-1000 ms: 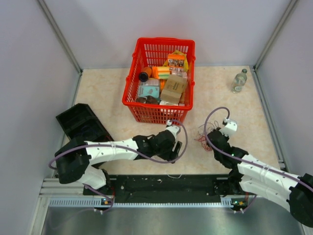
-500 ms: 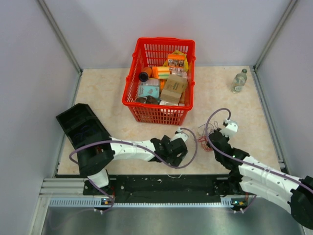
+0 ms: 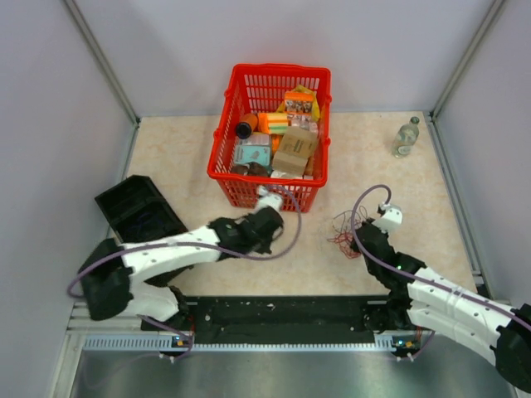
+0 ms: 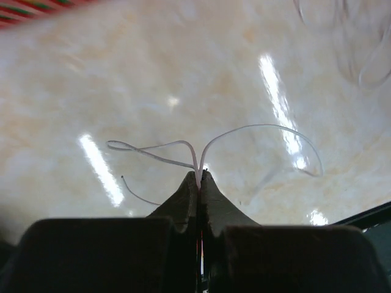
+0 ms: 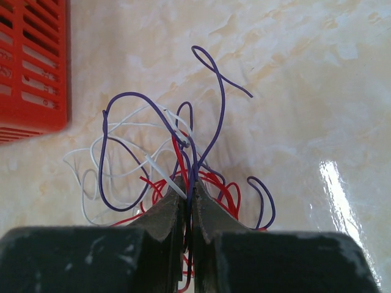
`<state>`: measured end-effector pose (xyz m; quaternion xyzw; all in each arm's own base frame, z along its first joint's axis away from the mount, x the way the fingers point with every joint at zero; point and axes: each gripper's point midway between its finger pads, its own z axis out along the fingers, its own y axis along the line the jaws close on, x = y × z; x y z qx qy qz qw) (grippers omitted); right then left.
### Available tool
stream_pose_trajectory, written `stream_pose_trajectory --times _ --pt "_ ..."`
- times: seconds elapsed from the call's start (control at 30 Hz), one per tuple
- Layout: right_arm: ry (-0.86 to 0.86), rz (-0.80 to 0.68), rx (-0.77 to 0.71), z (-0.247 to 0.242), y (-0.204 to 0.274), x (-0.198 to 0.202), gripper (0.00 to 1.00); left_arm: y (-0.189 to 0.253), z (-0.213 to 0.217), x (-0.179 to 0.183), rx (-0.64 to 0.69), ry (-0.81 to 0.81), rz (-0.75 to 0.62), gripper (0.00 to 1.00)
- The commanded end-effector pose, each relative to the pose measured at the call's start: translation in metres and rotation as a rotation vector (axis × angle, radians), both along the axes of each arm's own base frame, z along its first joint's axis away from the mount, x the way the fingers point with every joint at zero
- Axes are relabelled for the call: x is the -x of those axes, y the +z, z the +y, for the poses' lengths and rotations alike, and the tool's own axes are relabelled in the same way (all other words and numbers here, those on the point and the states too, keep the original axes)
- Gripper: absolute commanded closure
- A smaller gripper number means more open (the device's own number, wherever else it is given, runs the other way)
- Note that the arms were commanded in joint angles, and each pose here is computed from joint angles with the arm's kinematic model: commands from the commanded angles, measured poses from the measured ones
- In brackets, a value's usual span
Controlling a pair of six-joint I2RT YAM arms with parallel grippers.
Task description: Untangle the cables
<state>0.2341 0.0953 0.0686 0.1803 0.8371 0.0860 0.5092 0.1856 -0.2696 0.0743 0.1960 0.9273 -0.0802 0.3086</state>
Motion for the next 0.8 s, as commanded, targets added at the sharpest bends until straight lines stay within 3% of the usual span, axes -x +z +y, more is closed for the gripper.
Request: stream_pose_trajectory --times 0.0,0.1,0.3,0.43,0.53,0.63,0.77 --pt "0.052 -0.034 -0.015 0.012 0.015 -0.007 1.0 0.063 0.062 -0.026 0.188 0.195 -0.034 1.0" --pt "0.069 -0.044 0.007 0.013 0.019 -0.01 1.0 0.1 0.119 -0.046 0.209 0.337 -0.119 1.0" --pt "0.104 -0.053 0.019 0.018 0.022 -0.012 0.99 0.153 0.249 -0.084 0.03 0.653 -0.237 1.0" --pt "0.152 -0.03 0.007 0.028 0.019 -0.01 0.99 0.177 0.344 -0.105 0.073 0.973 -0.287 1.0" --pt "0.185 -0.02 0.013 0.034 0.019 -0.01 0.99 0.177 0.379 -0.124 0.174 1.161 -0.304 1.0" --pt "0.211 -0.026 0.006 0.038 0.022 -0.01 1.0 0.156 0.403 -0.146 0.271 1.279 -0.233 1.0" --pt "0.214 -0.045 -0.013 0.039 0.024 -0.01 0.99 0.142 0.44 -0.169 0.241 1.38 -0.242 1.0"
